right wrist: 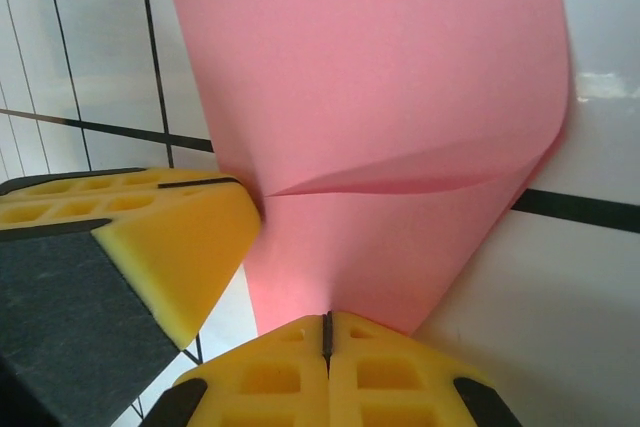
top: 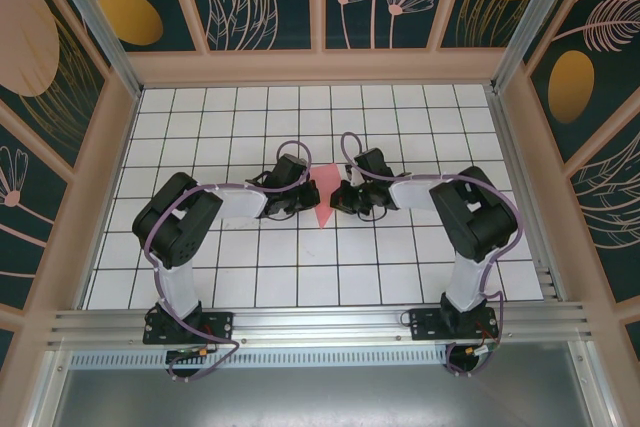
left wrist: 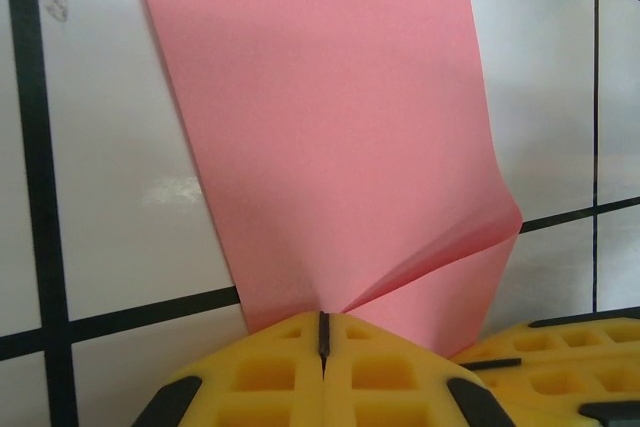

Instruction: Fold a paper plane with a square sheet of paper (pick it up from the middle)

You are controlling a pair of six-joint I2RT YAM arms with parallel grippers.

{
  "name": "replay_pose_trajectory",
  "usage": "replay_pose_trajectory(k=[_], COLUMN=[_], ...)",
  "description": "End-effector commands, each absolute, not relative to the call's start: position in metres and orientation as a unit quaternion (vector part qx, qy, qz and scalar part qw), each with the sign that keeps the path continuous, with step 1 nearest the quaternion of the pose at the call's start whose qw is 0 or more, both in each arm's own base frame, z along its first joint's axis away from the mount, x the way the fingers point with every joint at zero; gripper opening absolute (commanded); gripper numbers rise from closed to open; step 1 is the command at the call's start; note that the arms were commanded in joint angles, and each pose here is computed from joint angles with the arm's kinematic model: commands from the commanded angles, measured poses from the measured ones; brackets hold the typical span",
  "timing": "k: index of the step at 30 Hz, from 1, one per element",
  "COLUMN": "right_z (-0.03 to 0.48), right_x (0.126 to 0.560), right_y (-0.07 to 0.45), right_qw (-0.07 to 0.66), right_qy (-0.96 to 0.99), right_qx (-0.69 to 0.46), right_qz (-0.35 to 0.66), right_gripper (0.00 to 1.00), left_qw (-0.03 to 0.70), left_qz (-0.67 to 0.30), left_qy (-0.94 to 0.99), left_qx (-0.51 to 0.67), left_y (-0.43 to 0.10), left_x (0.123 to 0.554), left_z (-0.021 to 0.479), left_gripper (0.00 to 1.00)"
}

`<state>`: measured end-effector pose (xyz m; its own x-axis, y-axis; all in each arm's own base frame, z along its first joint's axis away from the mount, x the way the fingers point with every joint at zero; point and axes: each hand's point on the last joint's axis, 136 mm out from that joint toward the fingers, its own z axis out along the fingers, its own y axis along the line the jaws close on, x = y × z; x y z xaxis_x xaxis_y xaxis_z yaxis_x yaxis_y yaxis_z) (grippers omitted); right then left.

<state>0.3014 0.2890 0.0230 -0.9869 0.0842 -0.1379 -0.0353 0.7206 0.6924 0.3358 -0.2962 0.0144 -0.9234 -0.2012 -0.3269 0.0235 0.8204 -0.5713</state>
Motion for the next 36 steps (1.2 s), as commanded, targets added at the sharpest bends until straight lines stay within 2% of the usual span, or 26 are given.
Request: replay_pose_trajectory(k=[1,8,13,18,24,36], right_z=[0.021,0.019,0.024,0.025,0.026,0.028], right_x=[0.305,0.302,0.304,0.302,0.302,0.303], right_y=[0.290,0.289,0.289,0.292,0.294,0.296], right_qw=[0.076,0.071,0.075,0.074,0.074,0.075], right_qy=[0.925,0.927,0.926,0.924,0.924,0.922], right_qx=[0.008,0.013,0.015,0.013,0.011,0.010], right_qz=[0.371,0.368,0.371,0.374,0.375,0.380], right_gripper=[0.00,0.00,0.00,0.00,0.00,0.00], left_qw=[0.159,0.187,0.213,0.203,0.175,0.147], left_qz=[-0.224,-0.242,-0.302,-0.349,-0.378,-0.404], left_qy=[0.959,0.951,0.929,0.914,0.909,0.903], left_qx=[-0.065,-0.043,-0.027,-0.029,-0.024,-0.007], left_y=[-0.267,-0.277,-0.294,-0.300,-0.311,-0.330], left_x=[0.320,0.333,0.338,0.323,0.301,0.288], left_z=[-0.013,0.015,0.054,0.063,0.055,0.047], left_gripper=[0.00,0.00,0.09,0.12,0.07,0.01])
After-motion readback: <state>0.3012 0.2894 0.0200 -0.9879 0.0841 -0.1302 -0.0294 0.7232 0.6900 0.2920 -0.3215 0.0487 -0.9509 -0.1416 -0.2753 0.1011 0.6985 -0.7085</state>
